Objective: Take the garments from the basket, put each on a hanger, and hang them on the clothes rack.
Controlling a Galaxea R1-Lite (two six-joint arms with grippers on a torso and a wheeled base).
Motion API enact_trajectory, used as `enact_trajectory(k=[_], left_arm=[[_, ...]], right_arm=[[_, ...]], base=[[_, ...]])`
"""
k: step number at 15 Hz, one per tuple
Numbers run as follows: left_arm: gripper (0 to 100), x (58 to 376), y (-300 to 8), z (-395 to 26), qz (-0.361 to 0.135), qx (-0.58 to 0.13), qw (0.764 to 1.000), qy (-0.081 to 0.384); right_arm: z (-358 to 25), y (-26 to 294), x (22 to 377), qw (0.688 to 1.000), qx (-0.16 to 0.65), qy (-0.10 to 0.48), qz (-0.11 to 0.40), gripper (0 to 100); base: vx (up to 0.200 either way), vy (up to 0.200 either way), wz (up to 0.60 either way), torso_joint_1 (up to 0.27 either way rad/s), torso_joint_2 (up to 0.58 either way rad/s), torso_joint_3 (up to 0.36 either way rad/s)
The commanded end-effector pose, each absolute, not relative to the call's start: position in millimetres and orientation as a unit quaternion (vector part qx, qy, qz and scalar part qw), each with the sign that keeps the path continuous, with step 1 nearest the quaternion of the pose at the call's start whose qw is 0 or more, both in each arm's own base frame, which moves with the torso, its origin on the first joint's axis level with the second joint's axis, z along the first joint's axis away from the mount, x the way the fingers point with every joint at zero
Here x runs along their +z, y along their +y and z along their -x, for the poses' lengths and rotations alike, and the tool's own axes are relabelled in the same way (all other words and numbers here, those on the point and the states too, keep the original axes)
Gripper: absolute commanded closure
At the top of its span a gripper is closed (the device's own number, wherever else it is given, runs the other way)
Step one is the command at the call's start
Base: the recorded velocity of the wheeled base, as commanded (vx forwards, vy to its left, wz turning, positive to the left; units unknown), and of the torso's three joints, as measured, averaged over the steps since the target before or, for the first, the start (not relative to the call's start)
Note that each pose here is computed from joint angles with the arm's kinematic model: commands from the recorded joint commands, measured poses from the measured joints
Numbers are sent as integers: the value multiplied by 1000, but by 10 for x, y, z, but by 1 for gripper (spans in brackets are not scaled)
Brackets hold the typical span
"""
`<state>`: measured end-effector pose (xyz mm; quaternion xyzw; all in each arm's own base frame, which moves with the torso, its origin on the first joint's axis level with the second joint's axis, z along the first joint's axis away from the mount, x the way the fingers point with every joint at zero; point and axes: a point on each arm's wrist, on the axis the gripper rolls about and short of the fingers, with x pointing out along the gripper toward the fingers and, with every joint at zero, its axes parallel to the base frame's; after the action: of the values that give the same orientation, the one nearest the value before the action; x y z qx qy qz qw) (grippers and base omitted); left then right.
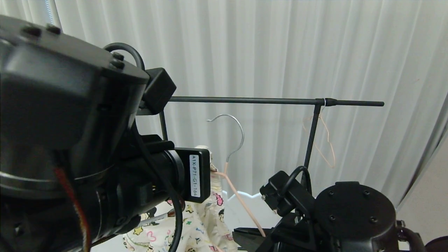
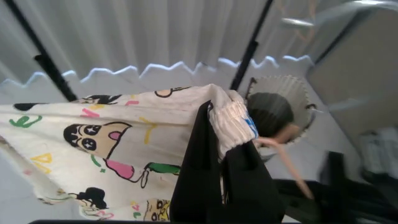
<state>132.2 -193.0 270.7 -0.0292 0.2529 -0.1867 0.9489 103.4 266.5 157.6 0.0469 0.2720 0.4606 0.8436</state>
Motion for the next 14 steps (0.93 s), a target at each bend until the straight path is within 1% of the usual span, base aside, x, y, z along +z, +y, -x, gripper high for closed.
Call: enact_trajectory(k=[1,4,5,8,14], left_arm=[[100,2763,-1932,-1241,34,-203,947,246],[100,2773,-1898,-1221,36,-204,947,244],[100,2729,-1879,-1219,30,-199,948,248],[100,2669,-1840,-1211,20,-176,953,245],[100,2655,-1851,-1205,15,-171,955,244]], right_arm=[[-1039,2721,1550,842,462,275,-44,100],[-1043,2736,1556,851,452,265,-48,100],[-1044,2731,1577,854,449,259,-54,100],[-1066,2732,1626,872,424,234,-69,100],[-1071,2743,1692,883,414,204,-85,100]], base=[[0,0,0,0,0,0],[0,0,0,0,0,0],[0,0,0,0,0,0],[0,0,0,0,0,0],[0,0,0,0,0,0]])
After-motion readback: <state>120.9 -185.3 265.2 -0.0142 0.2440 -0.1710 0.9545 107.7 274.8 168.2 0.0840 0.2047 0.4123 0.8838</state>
